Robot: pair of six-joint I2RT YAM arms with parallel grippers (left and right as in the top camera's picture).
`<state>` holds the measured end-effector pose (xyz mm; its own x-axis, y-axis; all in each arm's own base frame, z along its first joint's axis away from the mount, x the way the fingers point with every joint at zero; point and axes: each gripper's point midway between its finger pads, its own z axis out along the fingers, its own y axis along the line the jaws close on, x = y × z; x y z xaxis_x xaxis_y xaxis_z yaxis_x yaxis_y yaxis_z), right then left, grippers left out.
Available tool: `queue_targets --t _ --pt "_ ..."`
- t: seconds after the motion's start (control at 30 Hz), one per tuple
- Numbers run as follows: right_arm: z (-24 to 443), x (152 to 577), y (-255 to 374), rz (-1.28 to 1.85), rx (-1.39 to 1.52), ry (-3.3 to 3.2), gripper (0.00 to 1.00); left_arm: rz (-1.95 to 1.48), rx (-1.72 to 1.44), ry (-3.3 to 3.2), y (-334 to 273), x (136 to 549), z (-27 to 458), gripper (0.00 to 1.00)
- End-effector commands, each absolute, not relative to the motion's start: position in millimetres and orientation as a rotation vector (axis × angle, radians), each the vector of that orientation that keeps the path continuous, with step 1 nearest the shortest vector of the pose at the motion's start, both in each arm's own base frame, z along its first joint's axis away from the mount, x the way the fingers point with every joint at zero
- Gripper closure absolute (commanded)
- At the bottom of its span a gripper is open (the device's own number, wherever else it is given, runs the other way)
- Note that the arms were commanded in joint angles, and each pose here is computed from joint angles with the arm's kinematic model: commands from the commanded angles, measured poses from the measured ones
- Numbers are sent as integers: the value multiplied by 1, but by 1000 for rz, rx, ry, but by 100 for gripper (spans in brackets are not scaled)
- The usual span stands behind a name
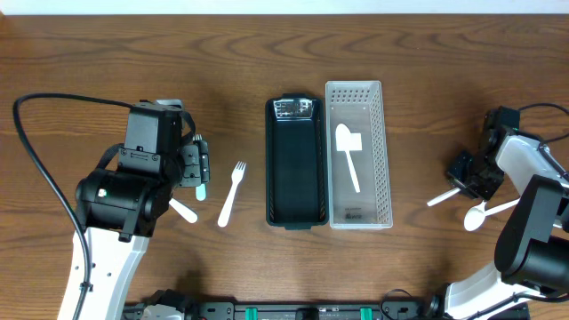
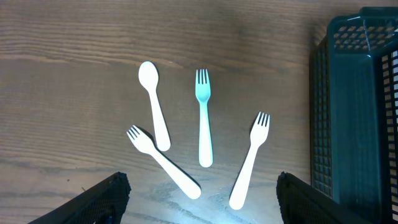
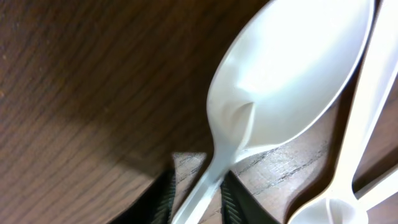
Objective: Pack container
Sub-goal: 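Grasp a second white spoon with the right gripper, then lower the second spoon into the white basket and release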
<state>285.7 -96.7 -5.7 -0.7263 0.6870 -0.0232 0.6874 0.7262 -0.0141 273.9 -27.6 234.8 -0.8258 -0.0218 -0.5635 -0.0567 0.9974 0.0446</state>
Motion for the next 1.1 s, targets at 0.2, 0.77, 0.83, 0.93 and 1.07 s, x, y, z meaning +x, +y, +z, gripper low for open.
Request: queue_targets --t 0.2,0.77,0.83,0.93,1.07 --pt "-11 279 -99 -59 1179 2918 96 87 -70 2536 -25 275 238 22" --pt "149 346 15 93 419 2731 99 87 -71 2536 -25 275 238 22" --pt "172 350 54 143 264 2685 99 88 -71 2536 -25 275 238 22" --pt "179 350 94 198 157 2665 99 87 -71 2537 -25 275 238 22" --pt "154 351 121 201 108 2726 99 87 -71 2537 -25 275 238 22"
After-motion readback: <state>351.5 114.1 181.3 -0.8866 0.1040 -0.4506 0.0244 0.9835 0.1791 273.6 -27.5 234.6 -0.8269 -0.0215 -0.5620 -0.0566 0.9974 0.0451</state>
